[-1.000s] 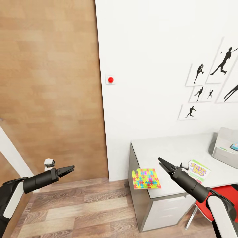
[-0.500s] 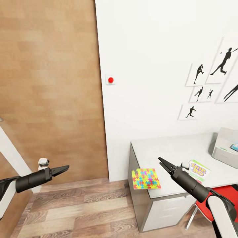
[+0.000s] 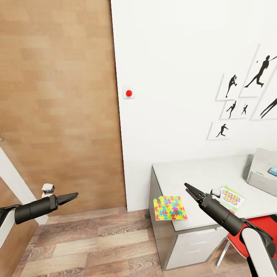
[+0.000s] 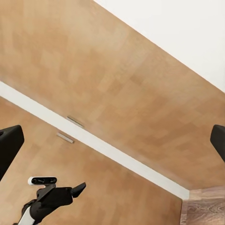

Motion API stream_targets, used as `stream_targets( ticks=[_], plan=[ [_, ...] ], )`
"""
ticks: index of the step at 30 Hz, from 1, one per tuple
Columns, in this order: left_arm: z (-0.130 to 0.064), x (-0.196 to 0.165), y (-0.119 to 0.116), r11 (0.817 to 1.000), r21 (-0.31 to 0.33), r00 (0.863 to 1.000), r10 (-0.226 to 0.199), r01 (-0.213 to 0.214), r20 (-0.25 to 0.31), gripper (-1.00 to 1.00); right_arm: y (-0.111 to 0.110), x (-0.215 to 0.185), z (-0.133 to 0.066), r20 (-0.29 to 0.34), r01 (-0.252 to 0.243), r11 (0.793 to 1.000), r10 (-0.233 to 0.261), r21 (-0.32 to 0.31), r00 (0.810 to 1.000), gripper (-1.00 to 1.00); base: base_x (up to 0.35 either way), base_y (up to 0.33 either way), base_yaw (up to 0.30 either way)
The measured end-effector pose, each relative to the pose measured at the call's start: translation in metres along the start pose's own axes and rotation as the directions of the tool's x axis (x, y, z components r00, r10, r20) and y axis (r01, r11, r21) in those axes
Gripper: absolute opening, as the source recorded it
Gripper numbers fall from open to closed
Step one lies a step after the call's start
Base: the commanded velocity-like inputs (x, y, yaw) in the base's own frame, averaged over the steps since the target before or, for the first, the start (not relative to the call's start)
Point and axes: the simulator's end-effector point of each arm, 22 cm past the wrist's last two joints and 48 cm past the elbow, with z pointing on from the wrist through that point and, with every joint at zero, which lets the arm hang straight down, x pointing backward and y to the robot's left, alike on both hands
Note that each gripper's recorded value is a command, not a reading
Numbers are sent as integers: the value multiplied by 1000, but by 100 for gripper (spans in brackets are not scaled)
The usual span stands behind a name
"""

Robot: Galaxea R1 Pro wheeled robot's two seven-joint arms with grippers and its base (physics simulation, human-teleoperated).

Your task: Put all the toys in the child's room - the three board games (two on the bed and one on the table), the two jigsaw puzzles on the table, and the tennis ball on the table - inside the toy box on the table in the child's room.

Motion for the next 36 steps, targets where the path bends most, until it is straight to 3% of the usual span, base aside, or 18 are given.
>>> stream_targets(
  ticks=[21,28,36],
  plan=[
    [3,2,-3,1000,5,1000,3,-3,-2,100,4,-1,0,1,5,1000,-5,-6,1000,100,1,-1,0],
    [5,3,-2,1000,-3,1000,1,-1,-5,100,5,-1,0,2,5,1000,-5,-9,1000,100,139,-146,0],
    [6,4,-1,1000,-6,1000,0,0,-4,100,18,-1,-1,1,5,998,-5,-69,1000,100,202,-212,0]
  ],
)
